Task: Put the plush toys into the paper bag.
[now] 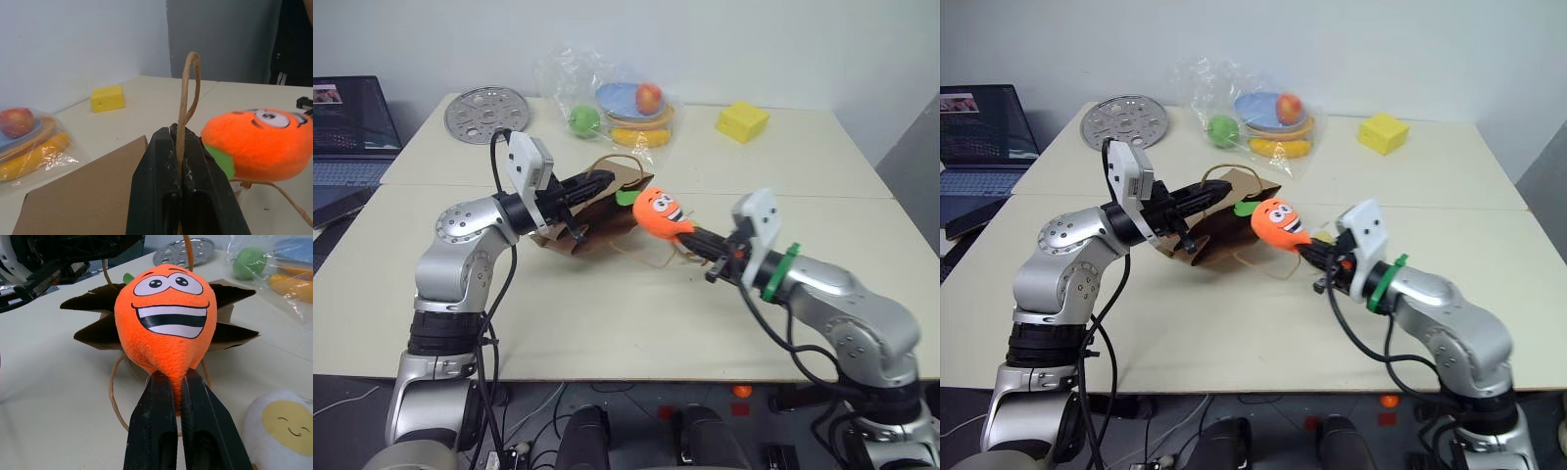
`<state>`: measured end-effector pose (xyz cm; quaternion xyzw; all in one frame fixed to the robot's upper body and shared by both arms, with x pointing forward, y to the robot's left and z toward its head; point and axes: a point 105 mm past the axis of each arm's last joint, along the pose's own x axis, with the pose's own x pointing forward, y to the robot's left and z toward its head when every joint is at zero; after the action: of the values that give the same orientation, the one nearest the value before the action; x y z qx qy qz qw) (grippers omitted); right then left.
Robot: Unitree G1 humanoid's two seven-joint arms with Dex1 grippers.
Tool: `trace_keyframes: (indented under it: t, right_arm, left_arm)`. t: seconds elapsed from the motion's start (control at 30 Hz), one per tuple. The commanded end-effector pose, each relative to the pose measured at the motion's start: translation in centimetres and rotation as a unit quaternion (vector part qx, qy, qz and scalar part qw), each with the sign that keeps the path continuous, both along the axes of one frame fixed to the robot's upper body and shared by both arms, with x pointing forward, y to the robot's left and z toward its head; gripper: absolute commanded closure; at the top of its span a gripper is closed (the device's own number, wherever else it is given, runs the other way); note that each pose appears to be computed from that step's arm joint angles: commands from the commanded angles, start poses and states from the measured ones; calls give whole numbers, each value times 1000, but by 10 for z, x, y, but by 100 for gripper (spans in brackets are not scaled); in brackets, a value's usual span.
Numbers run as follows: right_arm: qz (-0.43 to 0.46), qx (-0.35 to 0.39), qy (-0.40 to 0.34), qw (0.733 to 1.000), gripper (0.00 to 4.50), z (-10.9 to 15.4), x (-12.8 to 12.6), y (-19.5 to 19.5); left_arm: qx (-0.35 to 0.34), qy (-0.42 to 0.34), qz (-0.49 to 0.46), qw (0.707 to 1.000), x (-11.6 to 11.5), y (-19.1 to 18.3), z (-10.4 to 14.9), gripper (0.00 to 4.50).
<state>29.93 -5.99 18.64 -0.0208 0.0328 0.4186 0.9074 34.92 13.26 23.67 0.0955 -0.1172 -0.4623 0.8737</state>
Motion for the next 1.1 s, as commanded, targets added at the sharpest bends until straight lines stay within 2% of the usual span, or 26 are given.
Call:
trace_keyframes:
  t: [0.03,0.37,0.73,0.87,1.1]
  right_arm:
    - [0,3,-23,1000,448,7,8,16]
    - [38,-31,-15,999,448,-1,34,75]
    - [36,-38,-5,999,448,-3,57,109]
    - [23,-16,0,1000,337,-2,62,112]
    - [23,-1,-4,1000,83,0,62,114]
  left_arm:
    - [-1,-30,-11,999,-4,-5,15,450]
    - [-3,-26,-21,999,-7,-10,13,450]
    - [-6,-18,-43,999,-9,-17,13,450]
    - [-8,-14,-50,999,-10,-18,13,450]
    - [-9,-15,-53,998,-9,-19,15,450]
